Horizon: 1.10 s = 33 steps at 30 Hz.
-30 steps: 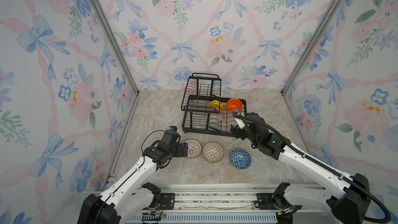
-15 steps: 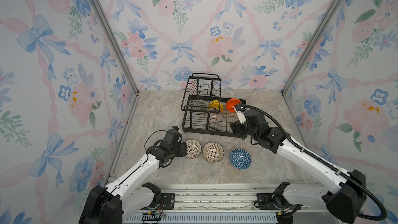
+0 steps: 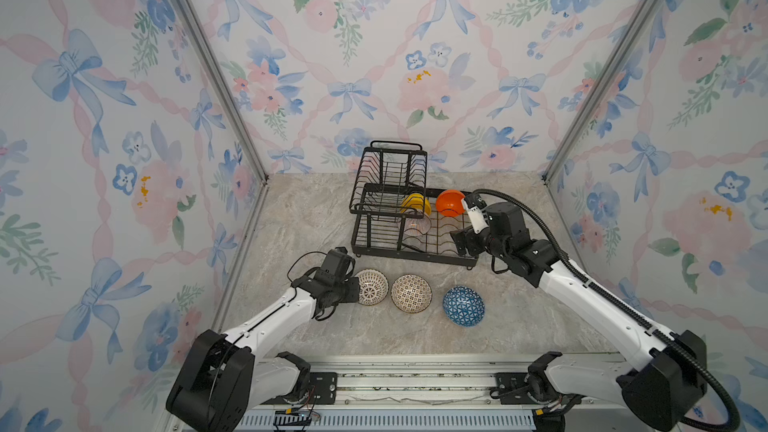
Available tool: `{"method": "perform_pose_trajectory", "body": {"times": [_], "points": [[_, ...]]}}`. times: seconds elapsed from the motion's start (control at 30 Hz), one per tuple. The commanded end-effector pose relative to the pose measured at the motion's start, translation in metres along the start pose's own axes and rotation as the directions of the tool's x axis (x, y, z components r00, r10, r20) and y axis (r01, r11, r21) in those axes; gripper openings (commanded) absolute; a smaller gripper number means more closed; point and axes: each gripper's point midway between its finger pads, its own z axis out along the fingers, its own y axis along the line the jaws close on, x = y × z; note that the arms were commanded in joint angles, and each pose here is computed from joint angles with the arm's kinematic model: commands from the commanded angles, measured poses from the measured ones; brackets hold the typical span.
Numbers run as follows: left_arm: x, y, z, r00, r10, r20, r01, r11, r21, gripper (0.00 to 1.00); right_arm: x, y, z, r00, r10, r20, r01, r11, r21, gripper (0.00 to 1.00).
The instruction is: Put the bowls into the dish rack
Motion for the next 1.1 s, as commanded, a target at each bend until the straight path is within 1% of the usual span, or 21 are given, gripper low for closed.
{"method": "perform_pose_trajectory", "body": {"times": [0.0, 0.07, 0.1, 0.27, 0.47, 0.53, 0.77, 0.97, 1.0, 1.07], "points": [[-0.004, -0.002, 0.003, 1.0, 0.01, -0.001, -0.01, 1.0, 0.022, 0.46, -0.002, 0.0, 0.006, 1.0, 0.017, -0.008, -0.017, 1.0, -0.014, 0.97], [-0.006, -0.003, 0.006, 1.0, 0.005, -0.001, -0.005, 0.999, 0.032, 0.44, -0.002, 0.0, 0.008, 1.0, 0.012, -0.012, -0.012, 1.0, -0.011, 0.97], [-0.008, -0.004, 0.007, 1.0, 0.004, -0.003, -0.004, 0.999, 0.037, 0.41, -0.001, 0.0, 0.009, 1.0, 0.008, -0.016, -0.008, 1.0, -0.011, 0.97], [-0.009, -0.008, 0.015, 1.0, 0.005, -0.03, -0.004, 0.998, 0.055, 0.32, -0.003, -0.007, 0.013, 0.999, -0.005, -0.032, 0.006, 1.0, 0.003, 0.97], [-0.008, -0.007, 0.022, 0.998, -0.007, -0.058, 0.011, 0.998, 0.061, 0.05, -0.007, -0.014, 0.019, 1.0, -0.004, -0.03, 0.005, 1.0, 0.014, 0.97], [-0.012, -0.008, 0.021, 0.999, -0.011, -0.052, 0.014, 0.998, 0.065, 0.0, -0.009, -0.014, 0.021, 1.0, -0.005, -0.03, 0.006, 1.0, 0.011, 0.97], [-0.028, -0.008, 0.007, 1.0, 0.0, -0.012, 0.001, 0.998, 0.067, 0.0, -0.012, -0.014, 0.022, 0.999, -0.016, -0.035, 0.016, 1.0, 0.003, 0.97], [-0.049, -0.013, -0.026, 0.996, 0.065, 0.058, -0.069, 0.996, 0.06, 0.0, -0.017, -0.017, 0.012, 1.0, -0.012, -0.017, 0.012, 1.0, -0.01, 0.97], [-0.061, -0.017, -0.036, 0.993, 0.075, 0.088, -0.081, 0.995, 0.065, 0.0, -0.019, -0.017, 0.01, 1.0, -0.009, -0.01, 0.009, 1.0, -0.016, 0.97], [-0.07, -0.023, -0.049, 0.989, 0.092, 0.117, -0.102, 0.992, 0.08, 0.0, -0.023, -0.016, 0.005, 1.0, 0.001, 0.004, -0.001, 0.999, -0.033, 0.97]]}}
